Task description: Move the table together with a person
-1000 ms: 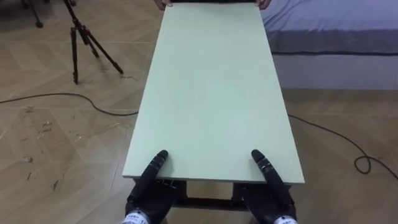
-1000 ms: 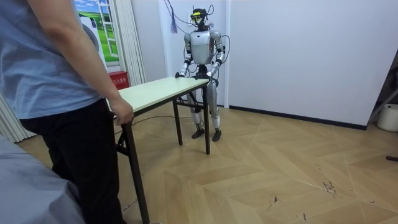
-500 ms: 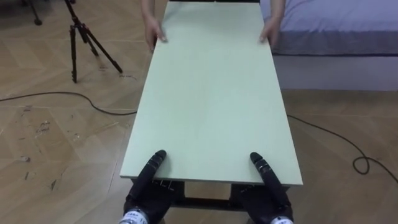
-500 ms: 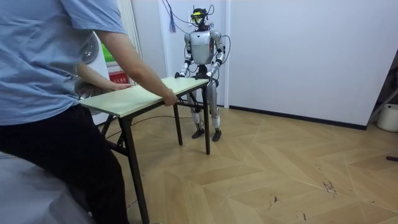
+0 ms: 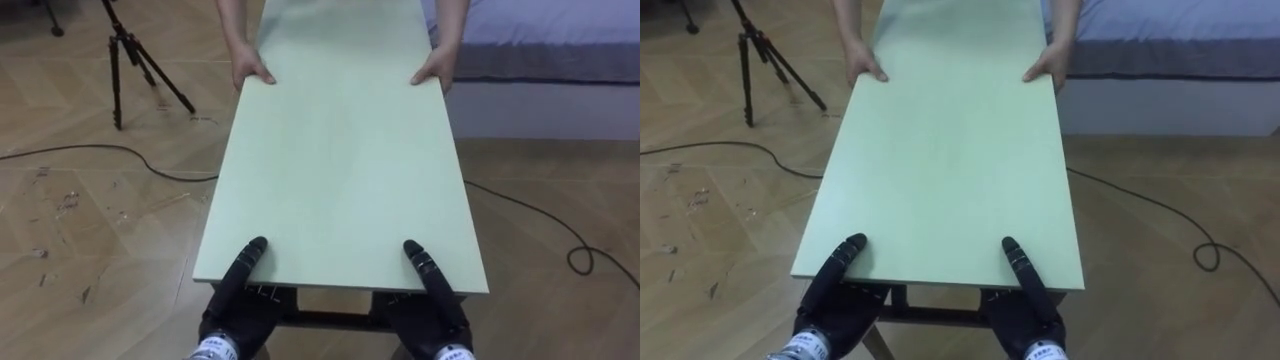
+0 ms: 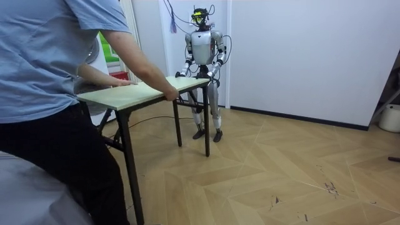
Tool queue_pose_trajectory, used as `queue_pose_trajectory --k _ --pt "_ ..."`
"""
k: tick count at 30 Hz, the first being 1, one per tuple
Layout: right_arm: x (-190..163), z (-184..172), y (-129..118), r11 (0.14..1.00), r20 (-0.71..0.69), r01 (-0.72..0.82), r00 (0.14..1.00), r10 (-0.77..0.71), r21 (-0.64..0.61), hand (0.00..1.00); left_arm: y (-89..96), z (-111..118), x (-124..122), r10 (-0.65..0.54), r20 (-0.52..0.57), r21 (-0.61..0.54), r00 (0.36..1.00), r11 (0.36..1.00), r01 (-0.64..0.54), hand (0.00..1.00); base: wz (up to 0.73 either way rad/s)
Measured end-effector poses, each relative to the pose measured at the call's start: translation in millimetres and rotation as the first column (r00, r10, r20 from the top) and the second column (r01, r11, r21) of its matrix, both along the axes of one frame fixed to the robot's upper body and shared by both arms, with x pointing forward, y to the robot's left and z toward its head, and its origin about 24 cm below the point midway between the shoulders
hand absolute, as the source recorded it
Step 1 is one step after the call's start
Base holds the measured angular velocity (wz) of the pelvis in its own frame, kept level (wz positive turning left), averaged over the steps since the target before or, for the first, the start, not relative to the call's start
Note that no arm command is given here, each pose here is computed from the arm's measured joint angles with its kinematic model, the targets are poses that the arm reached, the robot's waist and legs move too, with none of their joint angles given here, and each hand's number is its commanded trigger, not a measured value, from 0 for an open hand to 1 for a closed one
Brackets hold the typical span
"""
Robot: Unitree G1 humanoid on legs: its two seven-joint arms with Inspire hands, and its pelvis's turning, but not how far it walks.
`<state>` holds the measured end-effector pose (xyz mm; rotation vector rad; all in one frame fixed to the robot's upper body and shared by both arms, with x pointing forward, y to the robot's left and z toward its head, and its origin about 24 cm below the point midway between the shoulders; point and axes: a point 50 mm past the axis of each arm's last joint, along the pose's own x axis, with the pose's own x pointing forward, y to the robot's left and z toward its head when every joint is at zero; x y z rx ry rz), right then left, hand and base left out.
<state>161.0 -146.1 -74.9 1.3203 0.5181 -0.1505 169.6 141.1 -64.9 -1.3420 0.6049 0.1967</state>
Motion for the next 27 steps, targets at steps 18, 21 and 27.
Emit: queue_pose_trajectory --k 18,21,27 --pt "-7 8 5 0.998 0.055 -0.025 0.998 0.029 -0.06 1.0 0.2 -1 -21 -0.011 0.098 0.098 0.995 0.995 0.001 1.0 0.0" --pt "-7 9 5 0.998 0.06 -0.022 0.998 0.026 -0.057 1.0 -0.3 3 -26 -0.016 0.114 0.107 0.993 0.994 0.003 1.0 0.0" --pt "-9 14 11 0.999 0.071 -0.033 0.997 0.036 -0.04 1.0 3.5 7 -28 0.002 0.139 0.125 0.99 0.992 -0.019 1.0 0.03"
